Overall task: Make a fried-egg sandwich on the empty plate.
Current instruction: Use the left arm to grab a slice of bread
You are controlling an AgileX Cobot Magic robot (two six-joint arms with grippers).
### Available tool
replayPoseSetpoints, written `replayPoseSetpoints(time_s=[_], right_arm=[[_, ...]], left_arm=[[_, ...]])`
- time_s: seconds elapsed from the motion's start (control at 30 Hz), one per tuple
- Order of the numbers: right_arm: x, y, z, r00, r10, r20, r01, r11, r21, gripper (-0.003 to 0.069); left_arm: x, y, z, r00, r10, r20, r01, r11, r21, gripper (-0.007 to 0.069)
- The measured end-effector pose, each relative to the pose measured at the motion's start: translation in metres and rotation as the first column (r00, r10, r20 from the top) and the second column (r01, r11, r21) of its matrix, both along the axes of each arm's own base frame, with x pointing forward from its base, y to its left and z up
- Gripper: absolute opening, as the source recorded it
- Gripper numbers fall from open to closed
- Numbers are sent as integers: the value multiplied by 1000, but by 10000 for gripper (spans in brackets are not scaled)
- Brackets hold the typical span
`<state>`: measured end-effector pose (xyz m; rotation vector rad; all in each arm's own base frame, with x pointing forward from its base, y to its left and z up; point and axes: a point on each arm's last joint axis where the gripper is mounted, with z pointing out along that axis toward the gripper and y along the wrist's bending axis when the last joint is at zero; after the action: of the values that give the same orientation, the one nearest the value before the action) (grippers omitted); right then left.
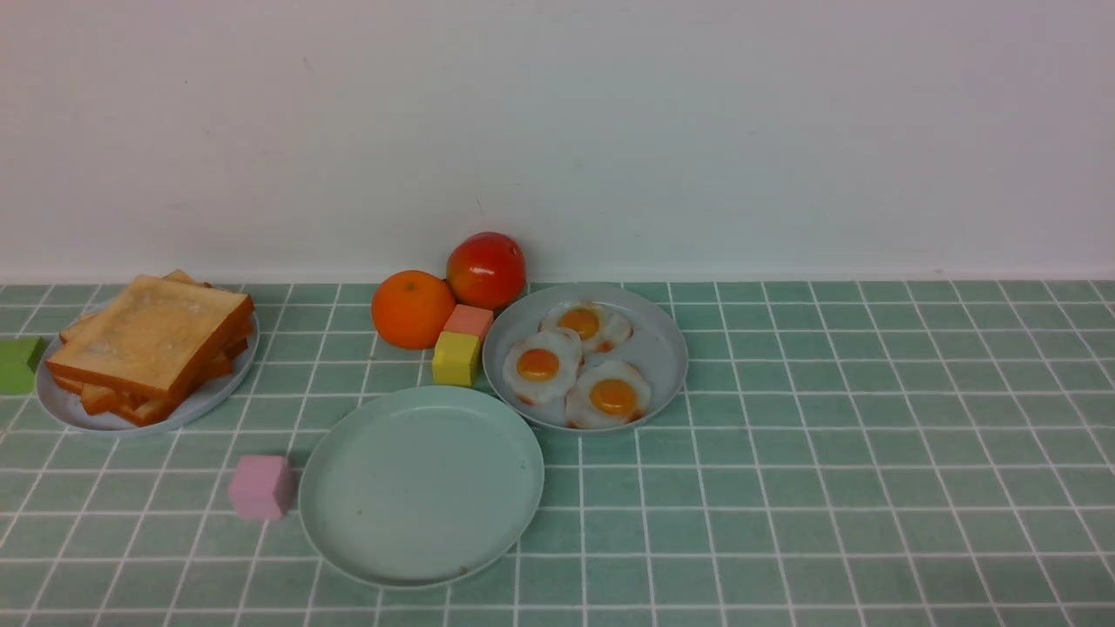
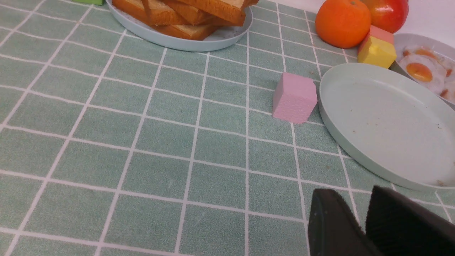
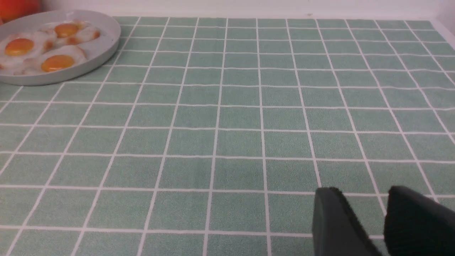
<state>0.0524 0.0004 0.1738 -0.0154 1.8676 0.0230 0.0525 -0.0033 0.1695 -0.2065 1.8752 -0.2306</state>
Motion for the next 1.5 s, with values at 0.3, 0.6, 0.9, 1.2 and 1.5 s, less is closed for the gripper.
replayPoseSetpoints(time_s=[0.3,0.6,0.9,1.2,1.5], right_arm=[[0,0,0,1000,0,0,0,1000,0,238],[0,0,0,1000,0,0,0,1000,0,239],[0,0,0,1000,0,0,0,1000,0,239],[0,0,0,1000,0,0,0,1000,0,239],[1,0,2,1000,-3,24,2,1000,15,239]], left_arm=[[0,0,0,1000,0,0,0,1000,0,182],[0,0,0,1000,0,0,0,1000,0,185],[2,-2,9,995,19,98,-7,992,-122,185],[4,3,40,920,226,321,51,741,-670,188],[17,-7,97,987,59,148,12,900,-436,74]])
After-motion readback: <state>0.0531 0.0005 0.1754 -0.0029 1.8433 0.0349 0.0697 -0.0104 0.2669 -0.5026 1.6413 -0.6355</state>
